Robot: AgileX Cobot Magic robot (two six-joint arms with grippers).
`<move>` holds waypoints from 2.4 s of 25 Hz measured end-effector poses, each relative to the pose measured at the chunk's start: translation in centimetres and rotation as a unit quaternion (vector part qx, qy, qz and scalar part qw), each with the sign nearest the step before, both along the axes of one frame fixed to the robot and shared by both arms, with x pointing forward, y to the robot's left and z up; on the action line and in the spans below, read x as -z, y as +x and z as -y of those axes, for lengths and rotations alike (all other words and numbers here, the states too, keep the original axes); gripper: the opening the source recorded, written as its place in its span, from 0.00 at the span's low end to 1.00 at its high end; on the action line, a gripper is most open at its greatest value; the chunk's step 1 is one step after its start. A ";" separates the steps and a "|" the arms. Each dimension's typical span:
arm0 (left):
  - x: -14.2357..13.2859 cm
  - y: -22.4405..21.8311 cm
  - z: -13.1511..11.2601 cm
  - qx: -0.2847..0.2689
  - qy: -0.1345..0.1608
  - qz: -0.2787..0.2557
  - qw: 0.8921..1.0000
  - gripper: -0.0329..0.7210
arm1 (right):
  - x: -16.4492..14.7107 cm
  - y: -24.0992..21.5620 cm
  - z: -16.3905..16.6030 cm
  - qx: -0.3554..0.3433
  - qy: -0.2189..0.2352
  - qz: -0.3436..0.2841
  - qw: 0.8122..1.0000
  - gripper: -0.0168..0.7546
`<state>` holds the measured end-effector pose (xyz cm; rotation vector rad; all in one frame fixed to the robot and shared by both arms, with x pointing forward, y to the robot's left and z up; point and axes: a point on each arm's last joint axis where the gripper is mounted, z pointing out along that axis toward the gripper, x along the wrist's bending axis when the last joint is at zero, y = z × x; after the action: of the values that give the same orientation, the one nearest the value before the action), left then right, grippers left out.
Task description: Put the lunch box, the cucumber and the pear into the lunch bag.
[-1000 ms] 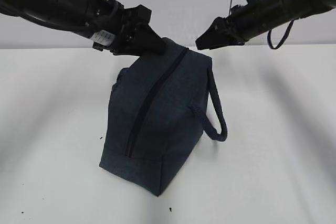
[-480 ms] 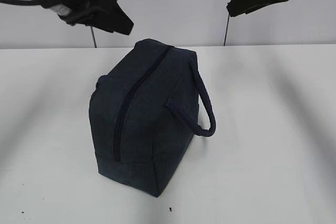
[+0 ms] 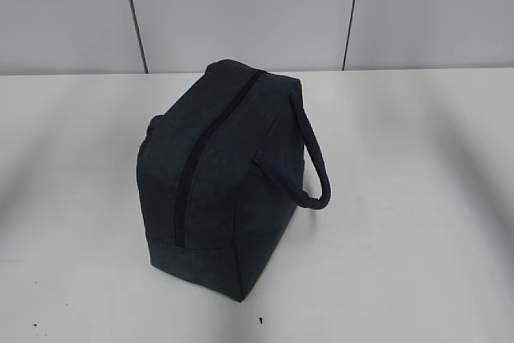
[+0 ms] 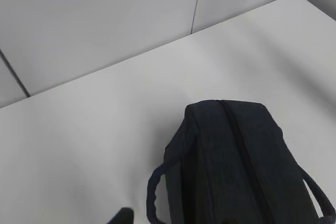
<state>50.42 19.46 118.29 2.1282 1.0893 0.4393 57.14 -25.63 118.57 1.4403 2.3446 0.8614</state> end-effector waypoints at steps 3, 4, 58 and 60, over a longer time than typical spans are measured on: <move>-1.2 -1.8 -1.0 -0.029 0.007 -0.004 1.000 0.47 | -1.6 -1.6 0.4 0.028 -0.005 0.016 0.999 0.54; -1.4 -2.4 -1.4 -0.040 0.011 -0.009 0.999 0.47 | -2.1 -2.1 0.5 0.034 -0.003 0.022 0.999 0.54; 12.7 -27.8 -11.0 -0.154 -0.064 0.136 0.977 0.47 | 13.6 -35.2 4.3 0.200 -0.029 0.188 0.961 0.51; 12.8 -27.7 -10.9 -0.154 -0.063 0.133 0.977 0.47 | 14.1 -34.7 4.3 0.200 -0.029 0.192 0.960 0.51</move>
<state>22.70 30.39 105.47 1.7354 1.2555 0.7566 22.43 -29.91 104.49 1.4919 1.7065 0.8562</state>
